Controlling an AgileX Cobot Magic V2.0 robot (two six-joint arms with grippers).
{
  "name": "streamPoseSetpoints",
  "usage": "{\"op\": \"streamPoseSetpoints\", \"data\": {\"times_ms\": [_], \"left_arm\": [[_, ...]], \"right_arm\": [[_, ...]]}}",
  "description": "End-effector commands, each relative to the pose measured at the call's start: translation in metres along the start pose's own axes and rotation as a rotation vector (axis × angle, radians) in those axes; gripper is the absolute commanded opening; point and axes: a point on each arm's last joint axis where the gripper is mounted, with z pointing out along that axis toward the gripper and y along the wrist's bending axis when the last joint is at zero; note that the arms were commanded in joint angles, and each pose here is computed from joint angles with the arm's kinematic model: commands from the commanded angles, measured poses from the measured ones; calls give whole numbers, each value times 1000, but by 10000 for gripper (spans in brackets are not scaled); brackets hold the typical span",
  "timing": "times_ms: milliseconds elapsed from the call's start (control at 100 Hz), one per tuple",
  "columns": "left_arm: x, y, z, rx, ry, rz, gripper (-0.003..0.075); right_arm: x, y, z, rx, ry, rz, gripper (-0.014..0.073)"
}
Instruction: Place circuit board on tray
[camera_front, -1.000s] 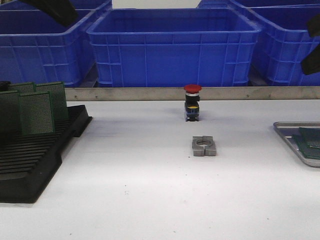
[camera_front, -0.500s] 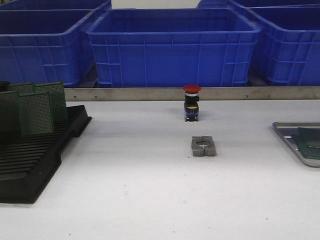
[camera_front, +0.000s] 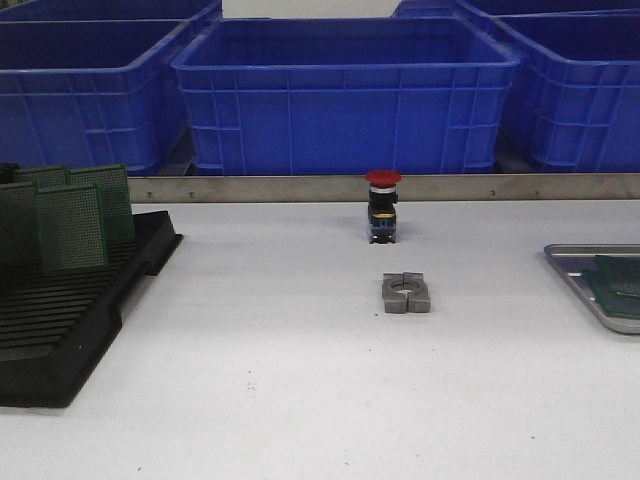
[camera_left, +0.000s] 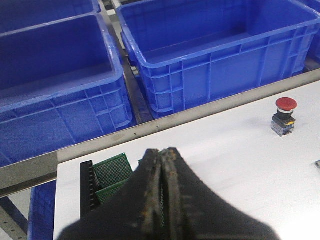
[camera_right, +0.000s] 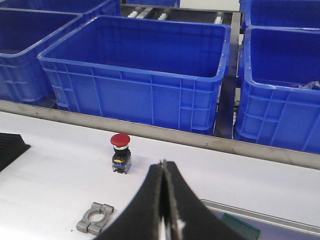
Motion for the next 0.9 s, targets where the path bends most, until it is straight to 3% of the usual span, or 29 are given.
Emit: {"op": "streamPoseSetpoints", "data": {"times_ms": [0,410,890], "left_arm": [[3,0,-20,-73,-124,-32,-20],[60,-19,-75,-94,-280,-15,-20],[65,-21,-77,-95,-292,-13,-20]], "right_arm": [[-4,2,-11,-4,-55,-9,-60],[16,12,-48,-78,-182,-29,-60],[16,13,-49,-93,-184,-30,-60]]}}
